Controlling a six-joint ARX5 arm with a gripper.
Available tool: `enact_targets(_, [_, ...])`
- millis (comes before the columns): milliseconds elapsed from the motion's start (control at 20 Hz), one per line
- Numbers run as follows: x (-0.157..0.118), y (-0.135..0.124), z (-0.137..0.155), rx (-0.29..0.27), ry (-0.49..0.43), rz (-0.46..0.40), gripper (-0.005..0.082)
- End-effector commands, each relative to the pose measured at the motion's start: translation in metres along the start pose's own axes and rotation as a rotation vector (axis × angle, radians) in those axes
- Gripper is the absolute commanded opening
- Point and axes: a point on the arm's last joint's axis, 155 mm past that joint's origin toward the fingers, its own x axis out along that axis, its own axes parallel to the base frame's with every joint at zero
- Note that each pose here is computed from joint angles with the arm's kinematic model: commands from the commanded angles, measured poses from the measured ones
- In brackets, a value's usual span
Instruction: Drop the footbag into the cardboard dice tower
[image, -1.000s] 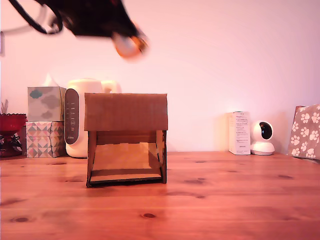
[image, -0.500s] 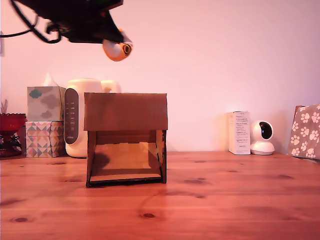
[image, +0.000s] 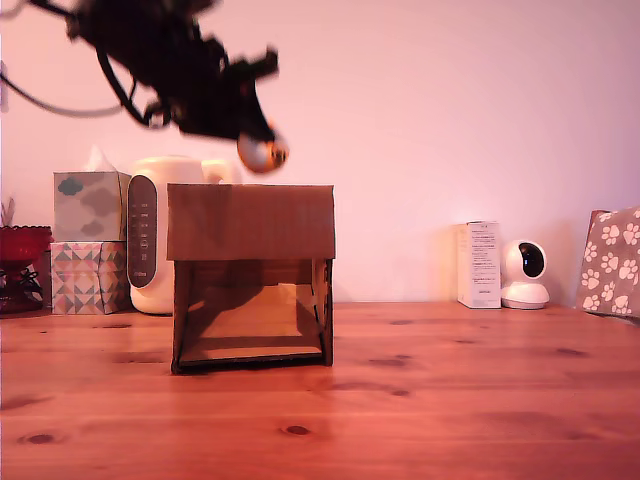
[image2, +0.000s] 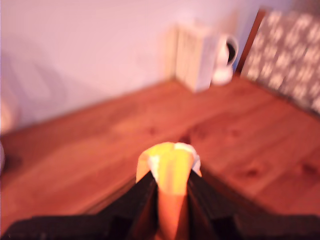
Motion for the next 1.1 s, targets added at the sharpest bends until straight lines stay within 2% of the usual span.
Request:
enact_targets(0, [0.001,0.002,0.003,0.010,-0.011,0.003,0.0111])
enact_targets(100, [0.001,0.002,0.005,0.046,-0.018,0.003,0.0154])
enact_targets(150, [0.001,0.003,0.006,0.061,-0.022,0.004,0.0264])
enact_targets(250, [0.001,0.003,0.007,0.059,-0.018,0.004,0.0616])
enact_targets(300, [0.001,0.002,0.005,0.057,-0.004,0.004,0.0700])
enact_targets(350, [0.000,0.002,0.005,0.055,0.006,0.003,0.0705])
enact_targets(450, [-0.005,-0.002,0.009,0.056,0.014,-0.005,0.0665])
enact_targets(550, [-0.017,-0.015,0.020,0.066,-0.002,-0.024,0.0532])
enact_targets(600, [-0.025,-0.021,0.025,0.070,-0.007,-0.031,0.0420])
enact_targets(700, [-0.039,-0.031,0.021,0.070,0.034,-0.046,0.0091])
enact_targets(750, [-0.045,-0.034,0.017,0.068,0.057,-0.052,-0.0037])
enact_targets(800, [-0.050,-0.037,0.015,0.068,0.072,-0.056,-0.0011])
enact_targets(900, [-0.055,-0.044,0.009,0.073,0.080,-0.067,-0.0017])
enact_targets(1050, [-0.060,-0.050,-0.007,0.082,0.036,-0.080,-0.0017])
